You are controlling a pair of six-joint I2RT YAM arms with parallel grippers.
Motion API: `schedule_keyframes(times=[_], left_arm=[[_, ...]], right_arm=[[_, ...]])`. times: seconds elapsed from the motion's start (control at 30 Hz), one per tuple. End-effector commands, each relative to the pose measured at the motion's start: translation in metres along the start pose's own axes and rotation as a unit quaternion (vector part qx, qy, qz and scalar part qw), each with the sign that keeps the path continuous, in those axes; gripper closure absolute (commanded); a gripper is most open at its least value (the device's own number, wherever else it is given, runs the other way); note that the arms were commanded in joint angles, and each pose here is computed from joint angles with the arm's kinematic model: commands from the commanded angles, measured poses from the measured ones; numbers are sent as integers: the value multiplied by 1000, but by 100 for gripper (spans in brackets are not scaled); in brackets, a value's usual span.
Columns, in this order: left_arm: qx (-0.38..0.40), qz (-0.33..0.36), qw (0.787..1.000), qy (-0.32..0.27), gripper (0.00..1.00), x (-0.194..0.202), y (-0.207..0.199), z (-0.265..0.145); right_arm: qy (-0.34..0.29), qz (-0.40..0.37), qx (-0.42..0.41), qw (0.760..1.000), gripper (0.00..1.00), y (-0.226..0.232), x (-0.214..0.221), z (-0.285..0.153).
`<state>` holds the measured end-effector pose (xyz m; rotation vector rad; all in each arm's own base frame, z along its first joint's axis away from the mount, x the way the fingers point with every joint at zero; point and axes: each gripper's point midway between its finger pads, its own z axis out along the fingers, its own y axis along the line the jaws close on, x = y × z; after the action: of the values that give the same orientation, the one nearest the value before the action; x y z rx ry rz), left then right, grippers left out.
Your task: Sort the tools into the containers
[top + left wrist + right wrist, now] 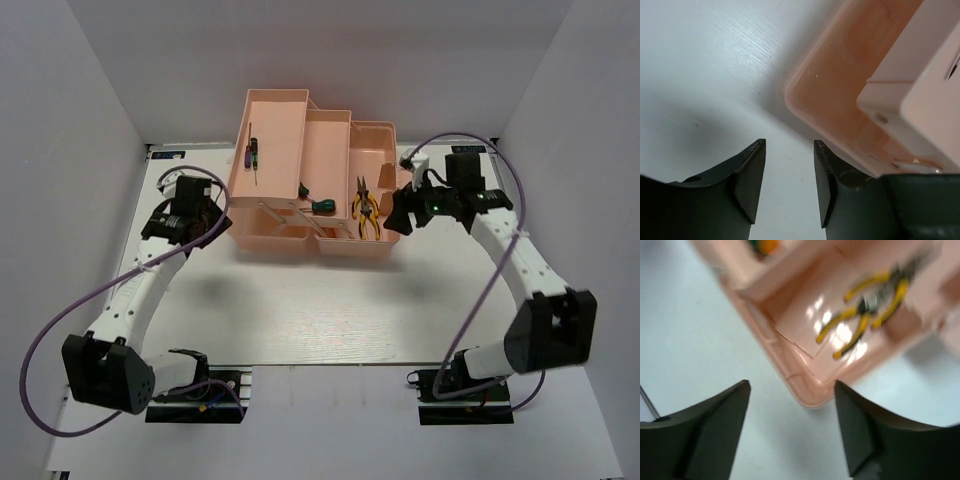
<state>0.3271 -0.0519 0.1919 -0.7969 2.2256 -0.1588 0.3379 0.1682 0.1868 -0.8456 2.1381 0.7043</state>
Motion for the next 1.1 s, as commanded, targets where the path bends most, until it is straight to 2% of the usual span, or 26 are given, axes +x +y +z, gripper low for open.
schedule_keyframes(times=[0.0, 0.03, 0.1, 0.13, 0.17, 0.2, 0.23, 0.3, 0.37, 0.4, 0.47, 0.5, 0.6, 0.77, 0.83, 0.87, 0.93, 0.97, 1.07], left_arm=[[34, -33, 999, -7, 46, -4, 0, -25], [33, -31, 999, 3, 46, 2, 4, -27], [26, -37, 999, 10, 44, 10, 13, -31], [10, -44, 999, 24, 41, 21, 23, -31], [5, -49, 998, 29, 41, 26, 27, -33], [-1, -52, 998, 40, 38, 35, 33, -31], [3, -66, 997, 37, 37, 36, 35, -37], [-12, -77, 996, 37, 35, 41, 46, -44], [-21, -88, 995, 30, 27, 45, 57, -50], [-16, -90, 995, 26, 27, 44, 57, -53], [-21, -94, 995, 31, 26, 49, 63, -57], [-21, -94, 995, 31, 22, 51, 66, -59], [-30, -96, 994, 38, 22, 60, 76, -61], [-36, -99, 994, 42, 21, 72, 88, -66], [-45, -103, 992, 49, 21, 78, 95, -67], [-49, -109, 992, 51, 21, 82, 99, -68], [-66, -120, 989, 55, 21, 88, 107, -69], [-66, -121, 989, 47, 21, 85, 108, -70], [-68, -126, 989, 36, 21, 83, 112, -72]], right_arm=[[-92, -237, -111, 961, 24, 48, -19, -18], [-134, -271, -175, 937, 19, 80, -25, -30], [-166, -340, -226, 898, 13, 104, -24, -31], [-191, -368, -272, 868, 11, 124, -26, -29], [-192, -378, -305, 853, 11, 145, -23, -26], [-184, -393, -310, 846, 11, 147, -28, -15], [-181, -421, -328, 826, 11, 164, -26, -6], [-160, -463, -326, 808, 11, 180, -25, 13], [-171, -497, -335, 782, 13, 207, -29, 43], [-153, -506, -303, 793, 13, 201, -30, 58], [-170, -538, -291, 772, 15, 224, -44, 84], [-166, -539, -266, 782, 17, 221, -53, 93], [-143, -535, -247, 795, 21, 232, -59, 136], [-167, -560, -185, 790, 24, 250, -94, 164], [-139, -563, -168, 797, 24, 247, -85, 196], [-150, -569, -154, 794, 24, 250, -103, 197], [-119, -572, -140, 799, 24, 242, -89, 224], [-120, -575, -127, 799, 25, 241, -97, 230], [-94, -585, -121, 796, 25, 236, -84, 253]])
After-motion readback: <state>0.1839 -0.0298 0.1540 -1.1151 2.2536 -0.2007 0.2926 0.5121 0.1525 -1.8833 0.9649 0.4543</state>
